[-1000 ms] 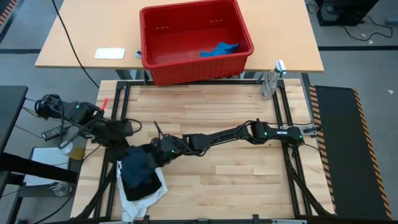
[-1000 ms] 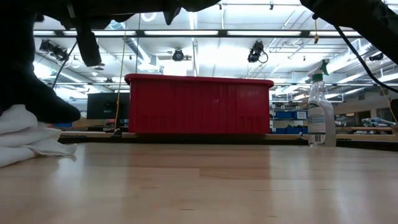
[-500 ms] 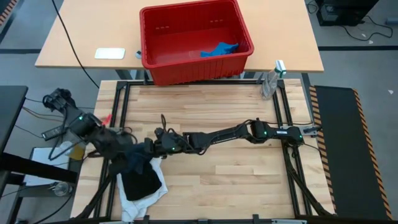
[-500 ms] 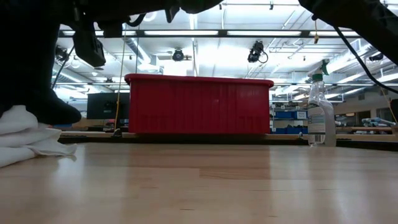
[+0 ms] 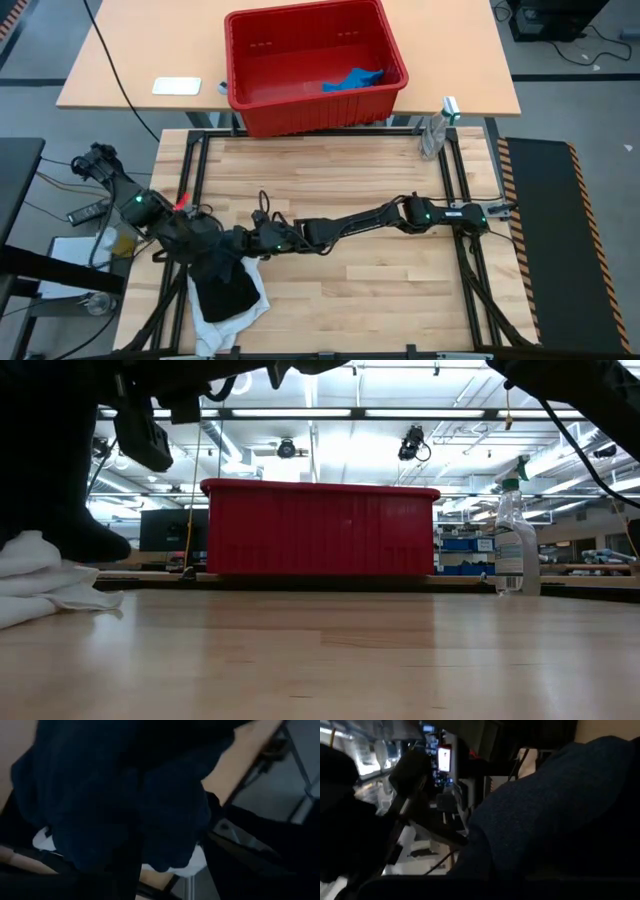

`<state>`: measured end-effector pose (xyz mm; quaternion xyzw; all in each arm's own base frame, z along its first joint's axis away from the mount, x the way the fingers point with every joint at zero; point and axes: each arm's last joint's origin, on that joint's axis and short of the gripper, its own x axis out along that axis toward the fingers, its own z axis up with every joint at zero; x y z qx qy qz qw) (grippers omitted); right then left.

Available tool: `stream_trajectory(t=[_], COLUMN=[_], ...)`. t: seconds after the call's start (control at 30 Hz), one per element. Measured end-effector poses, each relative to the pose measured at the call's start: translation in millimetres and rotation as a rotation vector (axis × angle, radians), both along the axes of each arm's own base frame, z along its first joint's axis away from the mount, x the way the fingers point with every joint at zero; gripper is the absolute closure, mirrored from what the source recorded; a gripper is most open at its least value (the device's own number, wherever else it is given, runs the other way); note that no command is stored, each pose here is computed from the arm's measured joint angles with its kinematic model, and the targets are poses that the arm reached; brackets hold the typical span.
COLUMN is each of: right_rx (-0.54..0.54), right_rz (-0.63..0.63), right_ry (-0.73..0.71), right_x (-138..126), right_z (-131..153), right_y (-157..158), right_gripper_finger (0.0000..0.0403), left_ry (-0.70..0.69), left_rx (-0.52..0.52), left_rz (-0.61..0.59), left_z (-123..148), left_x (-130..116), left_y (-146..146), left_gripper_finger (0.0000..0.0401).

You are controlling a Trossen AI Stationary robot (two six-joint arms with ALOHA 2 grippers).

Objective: Fold Laundry from Bin
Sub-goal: Stack the folded dark blue shorts on top of the folded black shirt

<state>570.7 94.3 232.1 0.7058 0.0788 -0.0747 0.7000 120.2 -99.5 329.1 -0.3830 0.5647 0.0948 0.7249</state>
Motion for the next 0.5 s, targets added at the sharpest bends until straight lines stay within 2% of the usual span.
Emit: stream_trajectory(t=[0.13,0.27,0.5], right_rx=[0.057,0.057,0.034], right_rz=[-0.027,-0.029,0.004], right_ry=[0.002,0.003,0.004], right_x=[-0.1,0.1,0.6], right_z=[-0.2,-0.3,-0.3], right_y=[-0.4,-1.3,-3.5], right_gripper_finger=[0.0377,0.0377,0.0375], left_ry=[0.048,0.074,0.114], left_rx=[0.011,0.057,0.317], left_rz=[0.063,0.061,0.042], left_z=[-4.1,8.4,33.0], left_x=[8.8,17.7,23.5], left_y=[-6.9,-17.1,-45.9], left_gripper_finger=[0.0191,0.0201,0.0227])
